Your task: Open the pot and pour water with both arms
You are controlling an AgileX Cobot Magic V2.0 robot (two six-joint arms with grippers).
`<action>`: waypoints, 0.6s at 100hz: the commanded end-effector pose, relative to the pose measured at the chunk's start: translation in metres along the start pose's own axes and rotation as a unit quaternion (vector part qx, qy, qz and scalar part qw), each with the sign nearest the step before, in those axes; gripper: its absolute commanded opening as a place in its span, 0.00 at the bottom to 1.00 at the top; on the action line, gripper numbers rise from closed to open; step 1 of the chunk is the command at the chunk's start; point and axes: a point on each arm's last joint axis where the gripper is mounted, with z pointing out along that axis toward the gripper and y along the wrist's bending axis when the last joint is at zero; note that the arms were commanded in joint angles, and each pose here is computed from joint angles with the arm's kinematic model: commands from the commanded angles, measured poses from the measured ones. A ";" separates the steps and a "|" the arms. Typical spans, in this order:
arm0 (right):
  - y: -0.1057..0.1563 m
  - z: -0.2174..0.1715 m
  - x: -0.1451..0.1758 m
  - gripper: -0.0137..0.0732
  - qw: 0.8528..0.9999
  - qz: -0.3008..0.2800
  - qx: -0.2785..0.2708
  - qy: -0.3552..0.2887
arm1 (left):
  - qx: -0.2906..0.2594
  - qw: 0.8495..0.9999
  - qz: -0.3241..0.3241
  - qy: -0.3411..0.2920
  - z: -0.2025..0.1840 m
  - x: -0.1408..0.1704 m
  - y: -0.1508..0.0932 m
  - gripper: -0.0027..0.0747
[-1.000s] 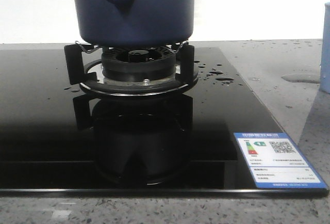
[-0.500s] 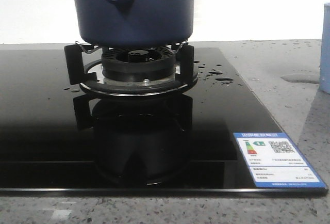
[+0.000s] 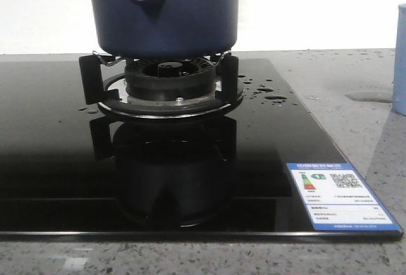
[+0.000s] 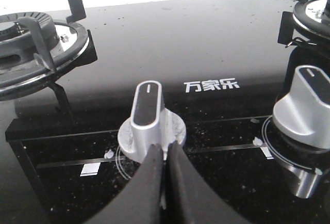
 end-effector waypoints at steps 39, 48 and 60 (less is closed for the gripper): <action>-0.001 0.001 0.014 0.07 0.999 -0.001 0.004 0.036 | -0.002 1.000 -0.011 -0.017 0.002 0.006 0.000 0.01; -0.001 0.001 0.014 0.07 0.999 -0.001 0.004 0.036 | -0.002 1.000 -0.011 -0.017 0.002 0.006 0.000 0.01; -0.001 0.001 0.014 0.07 0.999 -0.001 0.004 0.036 | -0.002 1.000 -0.011 -0.017 0.002 0.006 0.000 0.01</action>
